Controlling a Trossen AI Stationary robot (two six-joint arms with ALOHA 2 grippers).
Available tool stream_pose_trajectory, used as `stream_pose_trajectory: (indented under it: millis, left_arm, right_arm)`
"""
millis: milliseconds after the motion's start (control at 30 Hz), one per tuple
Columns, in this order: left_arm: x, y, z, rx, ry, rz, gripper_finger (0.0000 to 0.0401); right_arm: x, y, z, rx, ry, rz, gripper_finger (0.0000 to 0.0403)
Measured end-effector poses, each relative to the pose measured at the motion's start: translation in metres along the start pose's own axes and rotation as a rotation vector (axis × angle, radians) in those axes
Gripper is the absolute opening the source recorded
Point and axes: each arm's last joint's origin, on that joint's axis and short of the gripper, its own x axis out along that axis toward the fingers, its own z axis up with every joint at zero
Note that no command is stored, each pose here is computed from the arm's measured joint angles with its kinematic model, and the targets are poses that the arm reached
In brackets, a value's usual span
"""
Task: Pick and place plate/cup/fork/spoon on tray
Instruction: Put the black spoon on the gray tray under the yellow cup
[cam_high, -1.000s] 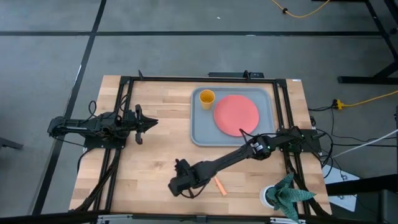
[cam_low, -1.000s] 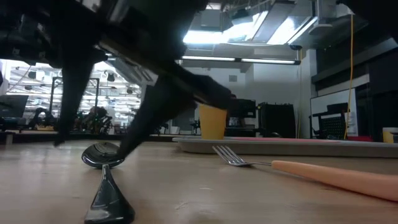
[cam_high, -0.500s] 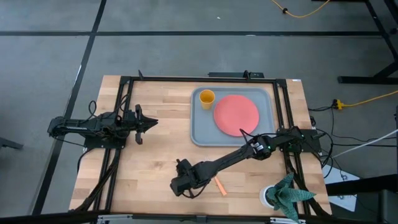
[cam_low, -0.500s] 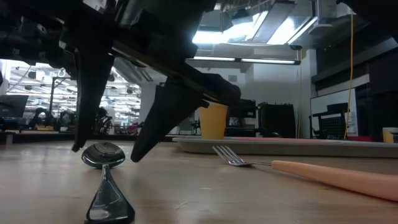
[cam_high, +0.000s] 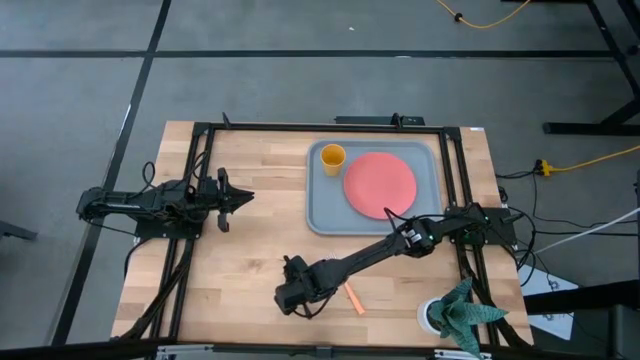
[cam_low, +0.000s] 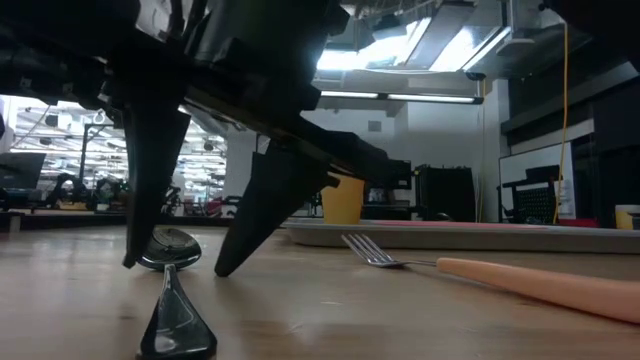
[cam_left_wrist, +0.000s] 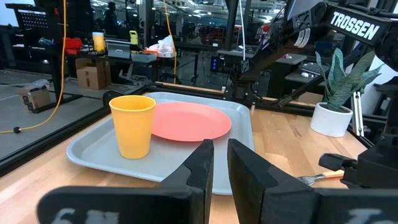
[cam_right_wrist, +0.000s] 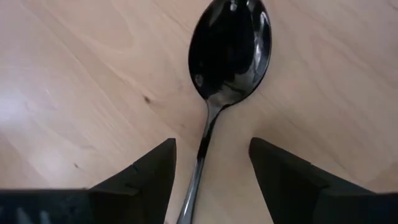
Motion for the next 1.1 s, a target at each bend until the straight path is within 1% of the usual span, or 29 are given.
stream_pose_trajectory:
  millis: [100,200,633,967,1100]
  left_arm:
    - [0.000,0.000,0.000,0.000,0.000,0.000,0.0041]
    - [0.000,0.000,0.000,0.000,0.000,0.000,0.0041]
    - [0.000,0.000,0.000,0.000,0.000,0.000,0.0041]
    - [0.000,0.000,0.000,0.000,0.000,0.000,0.0041]
    - [0.000,0.000,0.000,0.000,0.000,0.000,0.0041]
  right_arm:
    - [0.005,-0.003,-0.001,-0.014,0.017,-0.023,0.0215]
    - [0.009,-0.004,-0.002,-0.021,0.031,-0.036,0.0205]
    - [0.013,-0.009,-0.001,-0.053,0.029,-0.082,0.0120]
    - [0.013,-0.012,-0.001,-0.084,0.002,-0.114,0.0080]
    - [0.012,-0.013,-0.001,-0.103,0.004,-0.126,0.0055]
